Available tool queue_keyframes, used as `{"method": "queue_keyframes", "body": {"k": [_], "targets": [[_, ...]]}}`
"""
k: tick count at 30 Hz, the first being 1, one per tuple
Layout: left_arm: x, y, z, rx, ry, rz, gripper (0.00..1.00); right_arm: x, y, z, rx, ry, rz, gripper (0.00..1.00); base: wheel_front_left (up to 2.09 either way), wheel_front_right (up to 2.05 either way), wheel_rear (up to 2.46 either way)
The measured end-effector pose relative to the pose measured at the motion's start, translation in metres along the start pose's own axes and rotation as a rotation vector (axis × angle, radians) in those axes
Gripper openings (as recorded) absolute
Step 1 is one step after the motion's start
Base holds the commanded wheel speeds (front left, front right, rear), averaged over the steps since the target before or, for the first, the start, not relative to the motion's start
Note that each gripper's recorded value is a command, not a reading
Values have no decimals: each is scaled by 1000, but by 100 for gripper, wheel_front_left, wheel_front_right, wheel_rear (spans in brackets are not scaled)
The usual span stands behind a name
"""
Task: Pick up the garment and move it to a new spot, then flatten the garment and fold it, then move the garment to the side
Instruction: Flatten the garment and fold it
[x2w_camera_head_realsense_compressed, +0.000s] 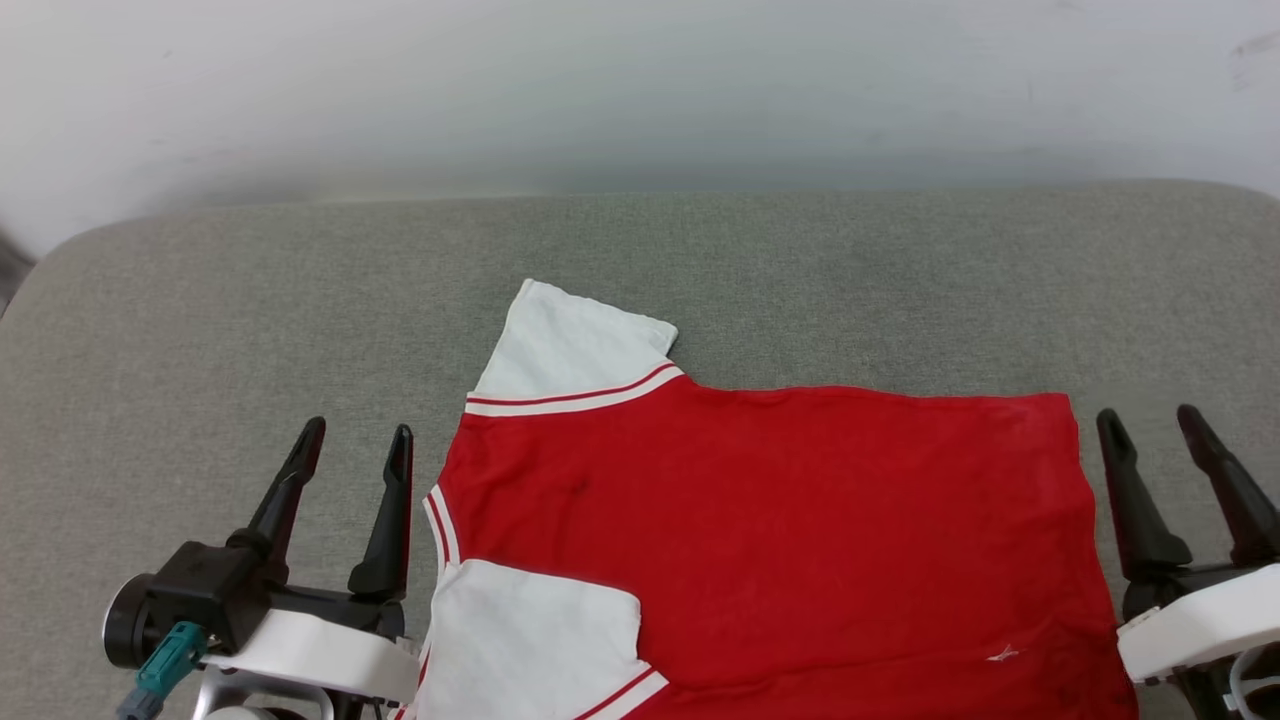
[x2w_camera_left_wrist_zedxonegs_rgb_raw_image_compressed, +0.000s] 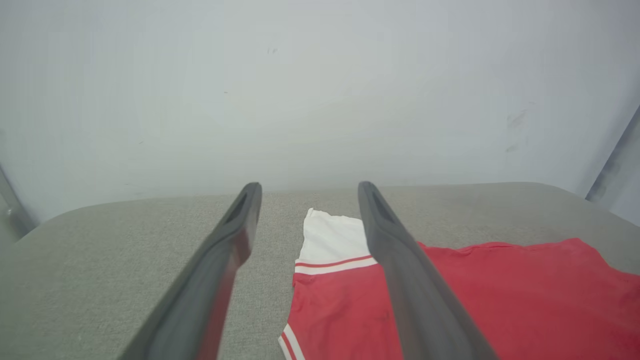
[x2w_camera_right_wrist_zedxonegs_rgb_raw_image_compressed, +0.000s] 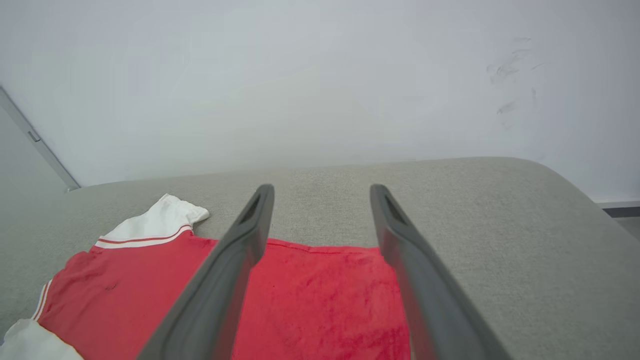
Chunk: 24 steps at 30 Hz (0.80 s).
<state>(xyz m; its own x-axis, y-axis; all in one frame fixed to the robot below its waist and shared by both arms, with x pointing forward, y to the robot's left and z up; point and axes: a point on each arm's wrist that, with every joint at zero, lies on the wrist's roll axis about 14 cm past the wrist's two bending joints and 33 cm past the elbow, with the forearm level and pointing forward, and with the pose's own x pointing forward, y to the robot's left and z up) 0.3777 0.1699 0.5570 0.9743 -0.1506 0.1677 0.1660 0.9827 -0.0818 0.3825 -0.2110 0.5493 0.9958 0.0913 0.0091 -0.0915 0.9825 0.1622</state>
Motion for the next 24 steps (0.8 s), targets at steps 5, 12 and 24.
{"method": "queue_keyframes", "body": {"k": [5,12,24], "targets": [[8,-2,-8,-4,1,-28,100,1,0,-5,8,-25,-6,100,0,0,0],[41,-8,-15,11,11,-130,100,12,-5,-6,-7,-33,-19,100,0,0,0],[161,-9,-77,132,499,-380,100,33,-31,-48,10,45,-116,100,0,0,0]]}}
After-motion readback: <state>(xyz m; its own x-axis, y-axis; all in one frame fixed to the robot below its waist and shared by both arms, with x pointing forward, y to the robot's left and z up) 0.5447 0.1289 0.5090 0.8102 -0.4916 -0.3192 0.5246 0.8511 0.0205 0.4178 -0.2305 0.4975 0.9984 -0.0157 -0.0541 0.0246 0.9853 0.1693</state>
